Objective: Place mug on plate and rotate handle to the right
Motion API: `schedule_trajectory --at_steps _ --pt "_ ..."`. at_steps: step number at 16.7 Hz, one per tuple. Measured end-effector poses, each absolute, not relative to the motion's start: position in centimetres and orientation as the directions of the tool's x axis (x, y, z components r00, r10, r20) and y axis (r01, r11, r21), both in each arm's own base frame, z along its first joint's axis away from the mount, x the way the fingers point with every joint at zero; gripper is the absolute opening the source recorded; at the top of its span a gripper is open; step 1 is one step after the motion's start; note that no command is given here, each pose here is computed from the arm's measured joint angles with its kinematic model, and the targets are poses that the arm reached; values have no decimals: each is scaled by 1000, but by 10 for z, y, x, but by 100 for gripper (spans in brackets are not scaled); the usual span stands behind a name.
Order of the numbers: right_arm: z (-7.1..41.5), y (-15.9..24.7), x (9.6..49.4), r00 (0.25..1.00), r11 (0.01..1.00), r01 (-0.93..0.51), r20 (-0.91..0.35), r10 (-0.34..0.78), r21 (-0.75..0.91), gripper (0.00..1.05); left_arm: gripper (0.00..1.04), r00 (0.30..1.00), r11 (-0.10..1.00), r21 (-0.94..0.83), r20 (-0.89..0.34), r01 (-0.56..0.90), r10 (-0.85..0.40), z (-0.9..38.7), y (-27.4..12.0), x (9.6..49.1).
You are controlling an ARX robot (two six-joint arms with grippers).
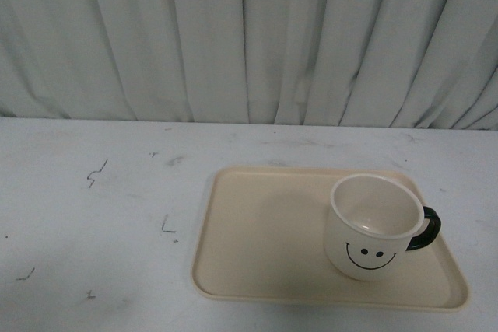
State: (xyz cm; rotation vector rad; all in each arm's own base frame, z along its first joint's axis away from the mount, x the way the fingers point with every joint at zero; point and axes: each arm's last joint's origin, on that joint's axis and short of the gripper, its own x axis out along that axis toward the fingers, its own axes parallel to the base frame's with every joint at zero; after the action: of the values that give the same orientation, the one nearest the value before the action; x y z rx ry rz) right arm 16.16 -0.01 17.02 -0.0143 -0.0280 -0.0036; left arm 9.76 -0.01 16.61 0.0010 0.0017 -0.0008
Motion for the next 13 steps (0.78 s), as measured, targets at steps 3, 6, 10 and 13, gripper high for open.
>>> schedule_trajectory --at_steps 3,6,10,13 --pt "161 0 149 1000 1000 3 -24 -3 -14 2 98 1000 1000 1 -2 0 0 166 0 98" --pt "166 0 142 1000 1000 3 1 -3 -14 2 98 1000 1000 1 -2 1 -1 166 0 98" --pt "169 0 130 1000 1000 3 9 -3 -14 2 98 1000 1000 1 -2 1 -1 166 0 98" --pt "170 0 123 1000 1000 3 13 -3 -14 2 98 1000 1000 1 -2 1 -1 166 0 98"
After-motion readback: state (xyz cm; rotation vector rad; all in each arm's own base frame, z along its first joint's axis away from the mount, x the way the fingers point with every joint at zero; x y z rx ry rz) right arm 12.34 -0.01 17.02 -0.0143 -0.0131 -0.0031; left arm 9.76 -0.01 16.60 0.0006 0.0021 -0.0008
